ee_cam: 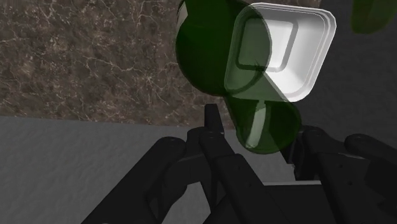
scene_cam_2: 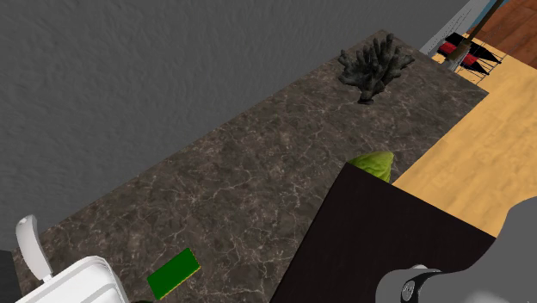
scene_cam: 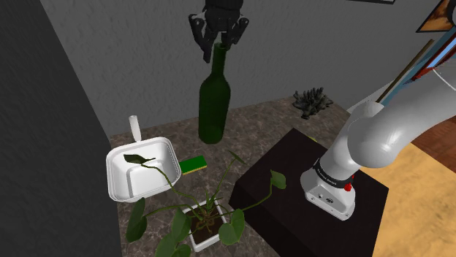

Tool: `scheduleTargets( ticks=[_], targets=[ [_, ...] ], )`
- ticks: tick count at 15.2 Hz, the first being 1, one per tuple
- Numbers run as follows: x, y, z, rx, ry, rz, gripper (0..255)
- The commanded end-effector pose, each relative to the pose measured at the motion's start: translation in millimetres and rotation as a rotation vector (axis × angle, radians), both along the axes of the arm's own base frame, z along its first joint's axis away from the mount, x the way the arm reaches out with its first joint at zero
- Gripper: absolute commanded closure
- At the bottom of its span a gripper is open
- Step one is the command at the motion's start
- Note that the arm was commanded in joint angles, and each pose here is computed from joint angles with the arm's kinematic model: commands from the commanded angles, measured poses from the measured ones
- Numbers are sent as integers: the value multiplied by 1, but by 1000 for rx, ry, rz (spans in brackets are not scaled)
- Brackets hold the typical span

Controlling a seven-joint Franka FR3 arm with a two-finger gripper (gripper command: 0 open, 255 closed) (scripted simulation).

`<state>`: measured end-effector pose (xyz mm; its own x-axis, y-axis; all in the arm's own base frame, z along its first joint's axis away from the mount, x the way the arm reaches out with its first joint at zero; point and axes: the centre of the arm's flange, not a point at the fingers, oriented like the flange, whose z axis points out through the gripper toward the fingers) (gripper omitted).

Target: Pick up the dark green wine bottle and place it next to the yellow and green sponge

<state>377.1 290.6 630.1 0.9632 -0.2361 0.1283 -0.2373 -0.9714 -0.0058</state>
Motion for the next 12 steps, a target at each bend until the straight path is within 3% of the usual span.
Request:
scheduleTargets(
  ticks=[1,4,12],
  targets=[
    [0,30,-1,1,0,-1,255],
    [-2,65,-1,1,0,-1,255],
    [-2,65,-43,1,0,-1,255]
  ],
)
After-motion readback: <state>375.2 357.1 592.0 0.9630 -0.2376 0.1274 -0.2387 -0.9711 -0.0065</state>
